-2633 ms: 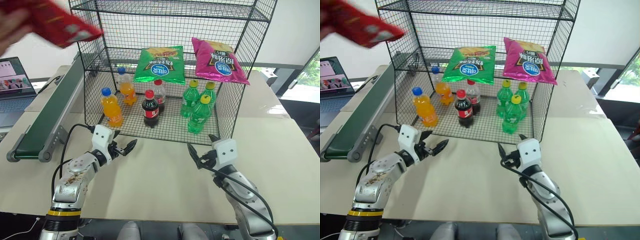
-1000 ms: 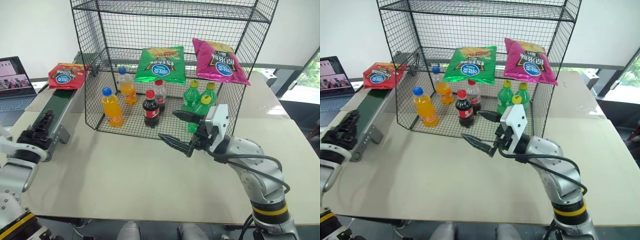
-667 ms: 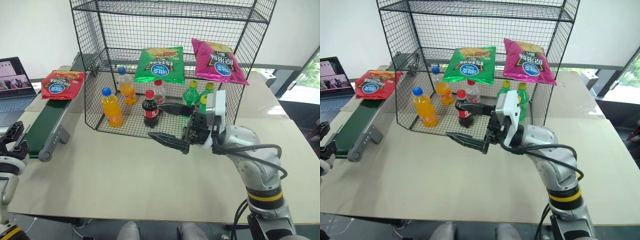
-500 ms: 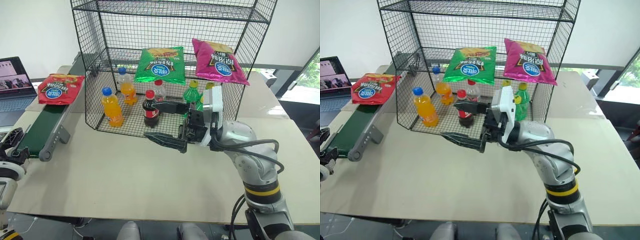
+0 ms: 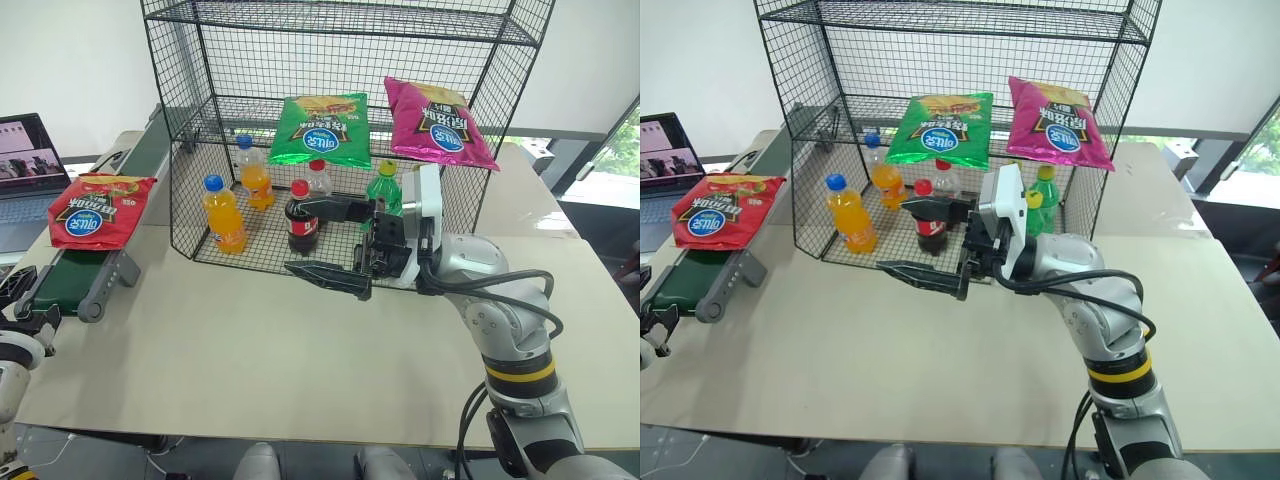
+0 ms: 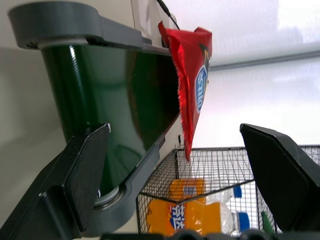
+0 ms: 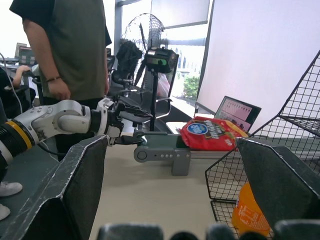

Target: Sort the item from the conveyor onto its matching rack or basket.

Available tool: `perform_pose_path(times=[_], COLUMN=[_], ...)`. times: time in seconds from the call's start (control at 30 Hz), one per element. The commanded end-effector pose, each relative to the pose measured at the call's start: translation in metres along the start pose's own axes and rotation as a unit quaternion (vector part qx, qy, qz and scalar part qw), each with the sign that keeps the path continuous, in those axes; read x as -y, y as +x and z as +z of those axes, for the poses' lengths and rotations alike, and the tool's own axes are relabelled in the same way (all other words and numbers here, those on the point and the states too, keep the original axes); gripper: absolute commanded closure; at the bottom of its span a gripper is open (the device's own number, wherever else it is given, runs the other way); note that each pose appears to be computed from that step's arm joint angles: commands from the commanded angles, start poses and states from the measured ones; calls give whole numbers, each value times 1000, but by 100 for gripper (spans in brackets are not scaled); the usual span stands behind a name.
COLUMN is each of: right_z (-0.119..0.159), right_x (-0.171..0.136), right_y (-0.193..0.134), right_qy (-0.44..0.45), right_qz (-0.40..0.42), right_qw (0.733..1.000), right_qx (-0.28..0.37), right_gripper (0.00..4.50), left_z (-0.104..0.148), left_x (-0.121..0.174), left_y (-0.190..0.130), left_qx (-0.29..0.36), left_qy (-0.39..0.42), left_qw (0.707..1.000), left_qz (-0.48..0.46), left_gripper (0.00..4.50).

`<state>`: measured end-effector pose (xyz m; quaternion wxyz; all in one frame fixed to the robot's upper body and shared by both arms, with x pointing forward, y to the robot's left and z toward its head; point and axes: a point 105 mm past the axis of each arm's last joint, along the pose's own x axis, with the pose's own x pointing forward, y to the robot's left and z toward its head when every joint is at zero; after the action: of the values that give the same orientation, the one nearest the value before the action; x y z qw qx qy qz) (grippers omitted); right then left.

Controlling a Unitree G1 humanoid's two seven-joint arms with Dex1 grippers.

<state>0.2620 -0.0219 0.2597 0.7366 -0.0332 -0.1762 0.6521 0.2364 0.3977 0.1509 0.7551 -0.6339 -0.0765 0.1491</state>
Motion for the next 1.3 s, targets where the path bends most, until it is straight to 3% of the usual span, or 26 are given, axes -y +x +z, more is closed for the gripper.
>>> perform_pose_path(times=[0.03,0.97,1.3], right_z=[12,14,14], right_x=[-3,-1,-3], right_y=[2,0,3], right_qy=[-24,-27,-22], right_qz=[8,-2,4], right_qw=[1000,1000,1000], right_qx=[16,16,20], right_gripper=[0,0,0], left_z=[-3,-11,-2], left_x=[3,10,15], left_y=[0,2,-15], left_qx=[-7,-27,-9], left_qy=[4,1,10], left_qw=[1000,999,999], left_qz=[-2,-28,-51], left_gripper=[3,3,3])
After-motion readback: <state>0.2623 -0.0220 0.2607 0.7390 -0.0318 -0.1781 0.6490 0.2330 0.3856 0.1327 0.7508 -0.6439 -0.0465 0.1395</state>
